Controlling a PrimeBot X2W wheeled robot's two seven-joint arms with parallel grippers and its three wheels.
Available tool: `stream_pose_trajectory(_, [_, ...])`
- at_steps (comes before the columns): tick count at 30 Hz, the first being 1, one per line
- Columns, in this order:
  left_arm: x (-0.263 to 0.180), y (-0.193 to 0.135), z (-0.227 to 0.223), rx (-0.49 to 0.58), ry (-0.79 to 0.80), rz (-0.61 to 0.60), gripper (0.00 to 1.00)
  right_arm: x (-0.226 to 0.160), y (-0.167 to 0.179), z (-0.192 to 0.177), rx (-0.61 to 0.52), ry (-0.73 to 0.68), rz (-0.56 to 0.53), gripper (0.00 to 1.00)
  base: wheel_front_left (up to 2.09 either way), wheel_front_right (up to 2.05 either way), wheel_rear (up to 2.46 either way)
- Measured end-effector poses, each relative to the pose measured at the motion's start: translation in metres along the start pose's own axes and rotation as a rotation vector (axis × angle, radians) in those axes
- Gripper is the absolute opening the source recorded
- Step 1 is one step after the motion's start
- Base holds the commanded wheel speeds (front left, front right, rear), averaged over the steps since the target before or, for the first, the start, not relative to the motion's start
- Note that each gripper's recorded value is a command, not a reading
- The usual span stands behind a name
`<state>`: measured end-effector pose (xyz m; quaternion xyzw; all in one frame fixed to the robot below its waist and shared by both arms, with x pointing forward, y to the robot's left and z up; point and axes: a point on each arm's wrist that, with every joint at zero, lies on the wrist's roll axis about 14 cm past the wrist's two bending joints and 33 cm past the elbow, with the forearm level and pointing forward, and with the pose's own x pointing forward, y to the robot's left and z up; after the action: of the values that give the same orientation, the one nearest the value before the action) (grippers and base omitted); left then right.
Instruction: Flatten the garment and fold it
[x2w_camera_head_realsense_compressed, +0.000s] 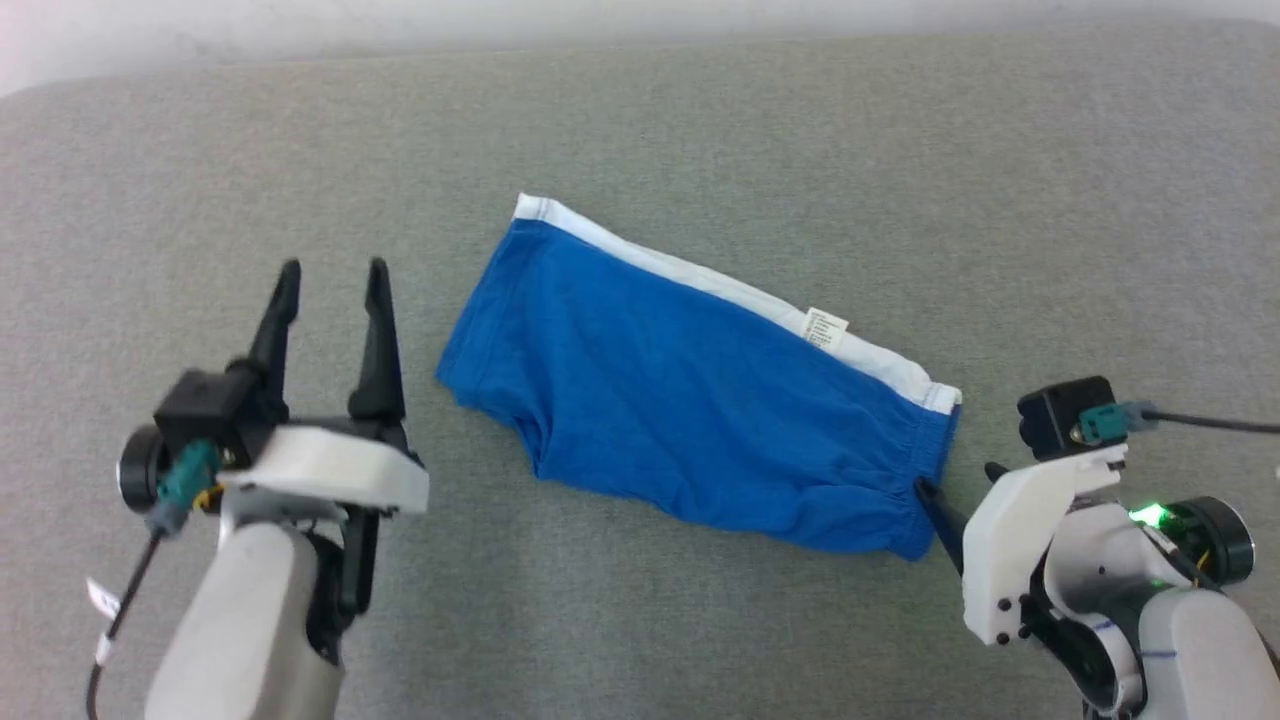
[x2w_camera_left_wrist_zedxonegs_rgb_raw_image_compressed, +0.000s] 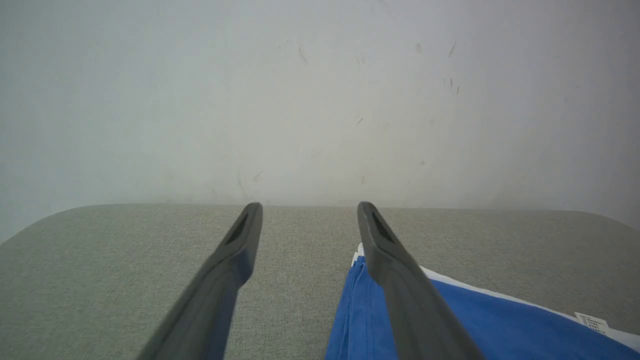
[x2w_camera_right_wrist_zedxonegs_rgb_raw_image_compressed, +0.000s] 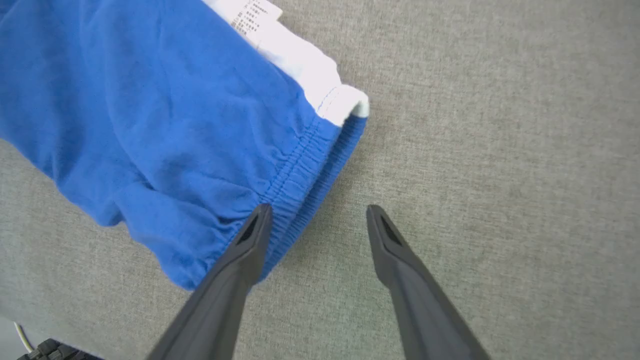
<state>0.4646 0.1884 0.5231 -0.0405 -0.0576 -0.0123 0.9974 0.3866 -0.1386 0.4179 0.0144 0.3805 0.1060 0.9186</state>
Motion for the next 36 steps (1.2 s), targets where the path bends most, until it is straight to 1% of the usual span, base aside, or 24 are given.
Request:
stream_pose_trajectory(4, [-0.014,0.003,-0.004,-0.003,0.01,0.019,1.0,0.016,0.003,-0.006,0.0,0.052,0.016,1.0,0.0,0.0,0.0])
stream_pose_trajectory(8, [-0.021,0.007,-0.008,-0.005,0.024,0.035,1.0,0.03,0.013,-0.029,-0.007,0.149,0.046,1.0,0.0,0.0,0.0])
stream_pose_trajectory(12, [-0.023,0.01,-0.009,-0.004,0.03,0.044,1.0,0.037,0.017,-0.034,-0.01,0.181,0.061,1.0,0.0,0.0,0.0])
stream_pose_trajectory(13, [-0.024,0.01,-0.01,-0.007,0.033,0.044,1.0,0.038,0.018,-0.033,-0.008,0.179,0.065,0.42,0.0,0.0,0.0])
stream_pose_trajectory(14, [-0.024,0.009,-0.012,-0.01,0.042,0.043,1.0,0.039,0.019,-0.032,-0.003,0.176,0.07,0.13,0.0,0.0,0.0])
stream_pose_trajectory(15, [-0.025,0.008,-0.015,-0.012,0.061,0.039,1.0,0.039,0.019,-0.032,-0.005,0.174,0.07,0.0,0.0,0.0,0.0])
stream_pose_trajectory(17, [-0.025,0.004,-0.025,-0.026,0.116,0.026,1.0,0.039,0.02,-0.029,-0.001,0.157,0.076,0.0,0.0,0.0,0.0])
stream_pose_trajectory(22, [-0.019,-0.011,-0.057,-0.084,0.344,-0.007,1.0,0.038,0.019,-0.024,0.017,0.126,0.078,0.0,0.0,0.0,0.0])
stream_pose_trajectory(23, [-0.015,-0.015,-0.063,-0.11,0.401,-0.01,1.0,0.037,0.019,-0.023,0.03,0.12,0.084,0.0,0.0,0.0,0.0])
stream_pose_trajectory(26, [-0.011,-0.025,-0.086,-0.116,0.597,-0.028,1.0,0.035,0.02,-0.017,0.037,0.102,0.091,0.0,0.0,0.0,0.0])
stream_pose_trajectory(31, [-0.022,-0.025,-0.122,-0.011,0.922,-0.046,1.0,0.032,0.02,-0.014,0.049,0.085,0.099,0.0,0.0,0.0,0.0])
stream_pose_trajectory(33, [-0.026,-0.023,-0.131,0.009,1.005,-0.042,1.0,0.03,0.02,-0.013,0.051,0.081,0.101,0.0,0.0,0.0,0.0])
stream_pose_trajectory(35, [-0.025,-0.023,-0.133,0.021,1.054,-0.047,1.0,0.029,0.02,-0.012,0.056,0.075,0.102,0.0,0.0,0.0,0.0])
stream_pose_trajectory(36, [-0.025,-0.025,-0.134,0.011,1.067,-0.052,0.61,0.028,0.019,-0.011,0.058,0.07,0.1,0.0,0.0,0.0,0.0])
